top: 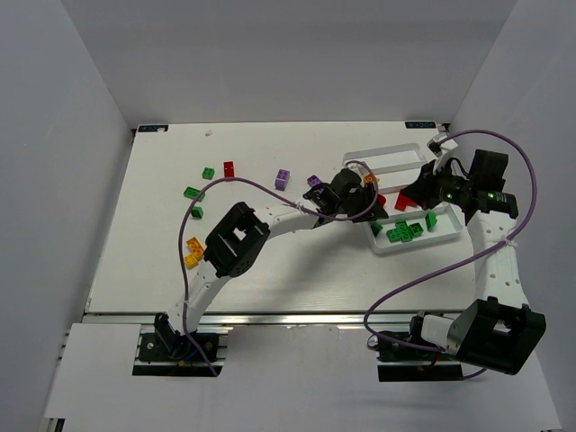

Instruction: Sort the legos into containers by color

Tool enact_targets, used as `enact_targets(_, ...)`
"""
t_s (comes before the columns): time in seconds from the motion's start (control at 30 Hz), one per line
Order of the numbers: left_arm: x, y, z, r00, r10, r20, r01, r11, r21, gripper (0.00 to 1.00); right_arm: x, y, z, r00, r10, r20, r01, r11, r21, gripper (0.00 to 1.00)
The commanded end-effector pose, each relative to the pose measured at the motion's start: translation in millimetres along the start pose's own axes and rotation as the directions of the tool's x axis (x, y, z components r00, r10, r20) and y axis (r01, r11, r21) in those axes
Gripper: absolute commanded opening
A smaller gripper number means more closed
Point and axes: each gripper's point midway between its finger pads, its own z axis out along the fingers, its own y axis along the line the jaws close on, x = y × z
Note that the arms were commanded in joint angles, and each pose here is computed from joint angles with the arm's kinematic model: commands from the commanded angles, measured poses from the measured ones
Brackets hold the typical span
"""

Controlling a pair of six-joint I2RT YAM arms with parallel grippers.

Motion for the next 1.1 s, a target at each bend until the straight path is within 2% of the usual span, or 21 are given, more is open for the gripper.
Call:
enact_targets(0.0, -14, -21, -11, 0.999, 0.035, 0.032, -0.035, 0.999, 0.006, 0.53, -18, 2, -6, 0.998, -0.042, 0.049, 0.042, 0.999, 0.007, 0.00)
enact_targets(0.13, -27, -32, -22, 0.995, 0.069, 0.067, -0.069, 0.998, -0.001, 0.53, -18, 6, -7, 0.997, -0.055, 0.051, 0.056, 0.998, -0.015, 0.04)
enact_targets(0.23, -44, -37, -42, 0.986, 0.119, 0.116, -0.113, 0.992, -0.056, 0.46, -22, 18, -9, 0.990, -0.124, 0.072, 0.130, 0.988, -0.088, 0.18)
enact_targets(0.27, -55, -49, -57, 0.980, 0.133, 0.146, -0.126, 0.990, -0.056, 0.44, -18, 25, -10, 0.990, -0.128, 0.066, 0.135, 0.983, -0.124, 0.28)
enact_targets(0.3, -51, -38, -64, 0.981, 0.138, 0.140, -0.126, 0.988, -0.089, 0.40, -17, 31, -10, 0.987, -0.144, 0.072, 0.153, 0.977, -0.151, 0.36)
enact_targets(0.33, -59, -30, -73, 0.977, 0.141, 0.162, -0.123, 0.986, -0.115, 0.39, -18, 37, -10, 0.976, -0.194, 0.100, 0.210, 0.958, -0.194, 0.43)
enact_targets(0.37, -62, -27, -82, 0.974, 0.139, 0.176, -0.118, 0.985, -0.124, 0.38, -12, 45, -11, 0.977, -0.190, 0.096, 0.207, 0.950, -0.232, 0.54)
enact_targets(0.4, -75, -42, -106, 0.964, 0.141, 0.227, -0.121, 0.988, -0.099, 0.38, -10, 48, -11, 0.974, -0.202, 0.103, 0.222, 0.942, -0.253, 0.58)
enact_targets(0.43, -67, -15, -115, 0.967, 0.133, 0.215, -0.102, 0.983, -0.150, 0.38, -9, 51, -10, 0.963, -0.238, 0.127, 0.265, 0.922, -0.281, 0.60)
enact_targets(0.47, -73, -6, -127, 0.958, 0.135, 0.251, -0.090, 0.979, -0.185, 0.39, -9, 53, -10, 0.960, -0.248, 0.132, 0.277, 0.915, -0.294, 0.63)
enact_targets(0.5, -81, -16, -152, 0.946, 0.145, 0.289, -0.095, 0.979, -0.180, 0.40, -4, 56, -10, 0.965, -0.234, 0.123, 0.261, 0.912, -0.316, 0.64)
enact_targets(0.53, -74, 9, -163, 0.949, 0.143, 0.281, -0.077, 0.969, -0.234, 0.45, -4, 57, -9, 0.959, -0.250, 0.134, 0.281, 0.902, -0.327, 0.64)
enact_targets(0.63, -71, 42, -209, 0.937, 0.161, 0.309, -0.045, 0.935, -0.353, 0.62, 1, 63, -2, 0.964, -0.239, 0.119, 0.266, 0.891, -0.368, 0.64)
enact_targets(0.7, -63, 67, -232, 0.940, 0.149, 0.307, -0.006, 0.906, -0.422, 0.64, 10, 69, 9, 0.966, -0.247, 0.074, 0.256, 0.881, -0.397, 0.64)
enact_targets(0.73, -70, 68, -254, 0.927, 0.140, 0.348, 0.022, 0.907, -0.422, 0.64, 13, 72, 15, 0.964, -0.260, 0.056, 0.260, 0.877, -0.405, 0.64)
enact_targets(0.77, -53, 93, -264, 0.936, 0.123, 0.330, 0.047, 0.885, -0.464, 0.66, 17, 76, 20, 0.972, -0.234, 0.013, 0.218, 0.886, -0.409, 0.64)
enact_targets(0.8, -53, 107, -279, 0.928, 0.104, 0.358, 0.092, 0.867, -0.489, 0.67, 25, 81, 34, 0.961, -0.275, -0.023, 0.242, 0.882, -0.403, 0.64)
enact_targets(0.87, -43, 122, -310, 0.913, 0.096, 0.397, 0.132, 0.849, -0.511, 0.70, 35, 98, 47, 0.954, -0.295, -0.059, 0.242, 0.869, -0.431, 0.64)
enact_targets(0.93, -39, 140, -338, 0.892, 0.096, 0.441, 0.190, 0.806, -0.560, 0.74, 44, 121, 60, 0.929, -0.363, -0.078, 0.283, 0.829, -0.483, 0.65)
enact_targets(0.97, -40, 136, -355, 0.873, 0.104, 0.477, 0.207, 0.805, -0.556, 0.76, 46, 127, 64, 0.920, -0.385, -0.079, 0.298, 0.815, -0.496, 0.66)
enact_targets(1.07, -18, 158, -389, 0.870, 0.110, 0.480, 0.256, 0.733, -0.631, 0.80, 43, 147, 77, 0.890, -0.453, -0.047, 0.355, 0.754, -0.553, 0.67)
